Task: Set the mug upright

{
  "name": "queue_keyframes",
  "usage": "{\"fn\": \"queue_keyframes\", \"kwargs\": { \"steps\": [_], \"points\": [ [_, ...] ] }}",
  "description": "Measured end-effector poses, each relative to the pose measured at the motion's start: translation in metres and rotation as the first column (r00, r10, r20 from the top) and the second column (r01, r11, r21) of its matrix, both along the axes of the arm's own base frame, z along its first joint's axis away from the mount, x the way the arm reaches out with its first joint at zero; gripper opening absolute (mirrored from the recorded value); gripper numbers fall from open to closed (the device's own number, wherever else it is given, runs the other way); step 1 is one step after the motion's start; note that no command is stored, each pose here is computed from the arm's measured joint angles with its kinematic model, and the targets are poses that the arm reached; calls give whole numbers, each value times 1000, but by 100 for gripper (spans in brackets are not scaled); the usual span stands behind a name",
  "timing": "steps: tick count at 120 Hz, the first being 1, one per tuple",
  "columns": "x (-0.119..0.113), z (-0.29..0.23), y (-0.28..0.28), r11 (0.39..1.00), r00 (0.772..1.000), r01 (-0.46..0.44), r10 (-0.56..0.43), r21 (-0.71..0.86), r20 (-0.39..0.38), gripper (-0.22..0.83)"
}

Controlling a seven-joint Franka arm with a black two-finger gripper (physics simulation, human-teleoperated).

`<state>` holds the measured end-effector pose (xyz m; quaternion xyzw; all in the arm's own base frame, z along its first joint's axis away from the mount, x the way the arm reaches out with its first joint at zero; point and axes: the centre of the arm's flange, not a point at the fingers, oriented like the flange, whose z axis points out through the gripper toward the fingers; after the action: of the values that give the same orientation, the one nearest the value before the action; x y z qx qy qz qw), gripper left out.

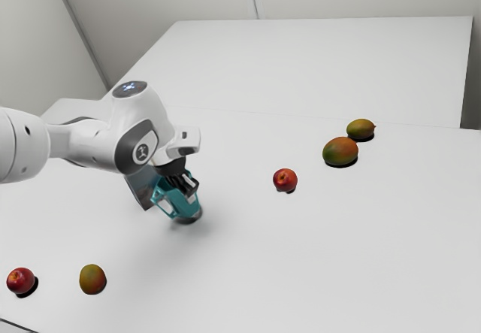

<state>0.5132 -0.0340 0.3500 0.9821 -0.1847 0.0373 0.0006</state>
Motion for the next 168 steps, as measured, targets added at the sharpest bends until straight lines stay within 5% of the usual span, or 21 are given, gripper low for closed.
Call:
{"fn": "queue_keyframes", "kwargs": {
  "steps": [76,136,168],
  "points": [
    [8,-11,4,1000,1000,-7,7,14,-14,-16],
    [15,6,2,1000,1000,24,-24,3,16,17],
    [17,29,-3,999,998,45,-44,-7,53,25]
  ]
}}
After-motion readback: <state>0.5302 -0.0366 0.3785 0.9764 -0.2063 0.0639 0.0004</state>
